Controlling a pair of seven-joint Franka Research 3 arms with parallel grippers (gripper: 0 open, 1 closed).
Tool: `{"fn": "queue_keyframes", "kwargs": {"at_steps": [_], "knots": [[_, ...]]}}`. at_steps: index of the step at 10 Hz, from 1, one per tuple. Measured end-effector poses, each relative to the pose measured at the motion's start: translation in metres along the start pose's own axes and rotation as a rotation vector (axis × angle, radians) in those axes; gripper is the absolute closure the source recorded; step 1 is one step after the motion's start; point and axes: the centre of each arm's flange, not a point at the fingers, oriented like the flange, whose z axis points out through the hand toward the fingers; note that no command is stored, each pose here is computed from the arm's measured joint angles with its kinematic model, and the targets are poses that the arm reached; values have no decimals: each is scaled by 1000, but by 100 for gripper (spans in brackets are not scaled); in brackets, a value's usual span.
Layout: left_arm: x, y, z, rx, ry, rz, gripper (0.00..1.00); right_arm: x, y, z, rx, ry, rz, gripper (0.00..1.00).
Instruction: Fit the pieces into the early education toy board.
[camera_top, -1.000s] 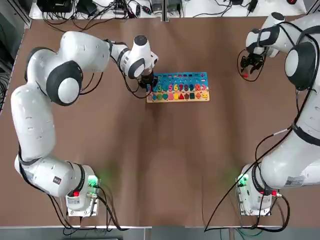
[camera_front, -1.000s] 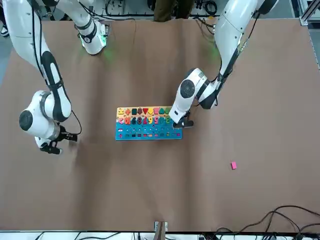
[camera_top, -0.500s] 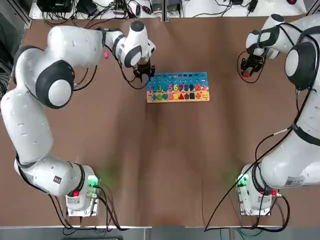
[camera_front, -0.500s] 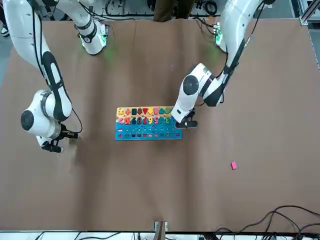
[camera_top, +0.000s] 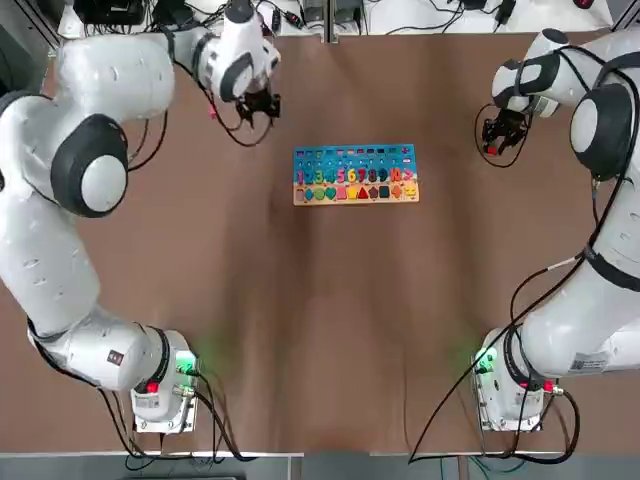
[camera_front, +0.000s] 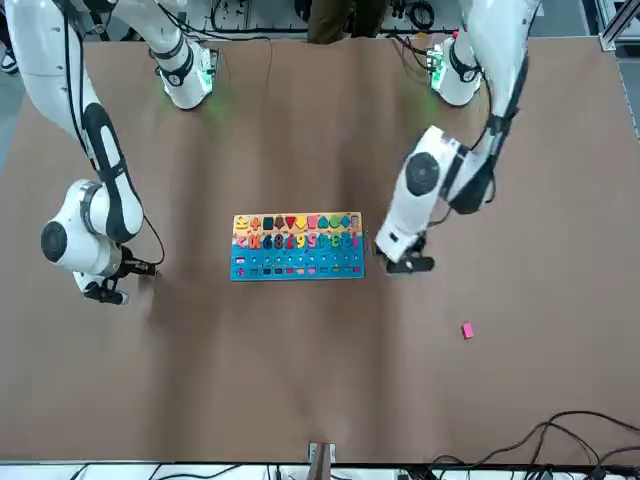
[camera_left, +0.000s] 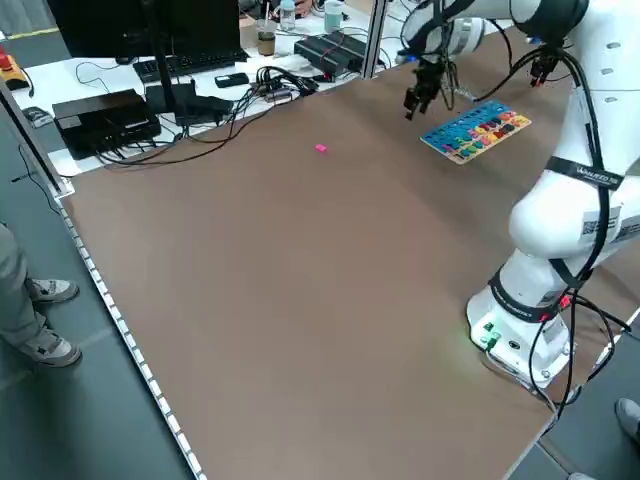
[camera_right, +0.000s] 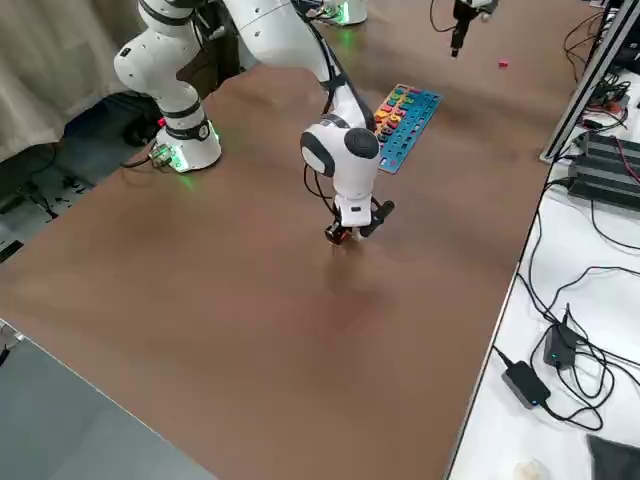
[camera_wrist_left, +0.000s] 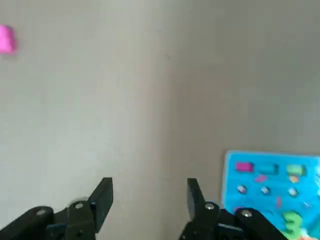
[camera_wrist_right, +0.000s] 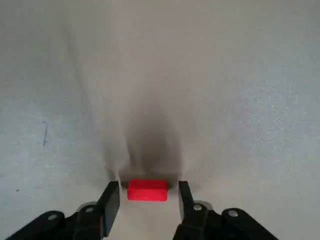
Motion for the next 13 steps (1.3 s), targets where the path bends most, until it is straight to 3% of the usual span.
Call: {"fn": "queue_keyframes", "kwargs": {"at_steps": [5,9,11,13], "knots": [[99,-104,-46,10,129,-52,31,0,0,0,0,1,1,55],[163,-176,-23,-28,52,-72,29,1,1,-1,1,1,1,64],[178,-193,3,-18,27,-60,23,1,0,-2,1,2,1,64],[177,-196,34,1,-9,-46,25,5,-4,-8,4,11,-8,64]]}}
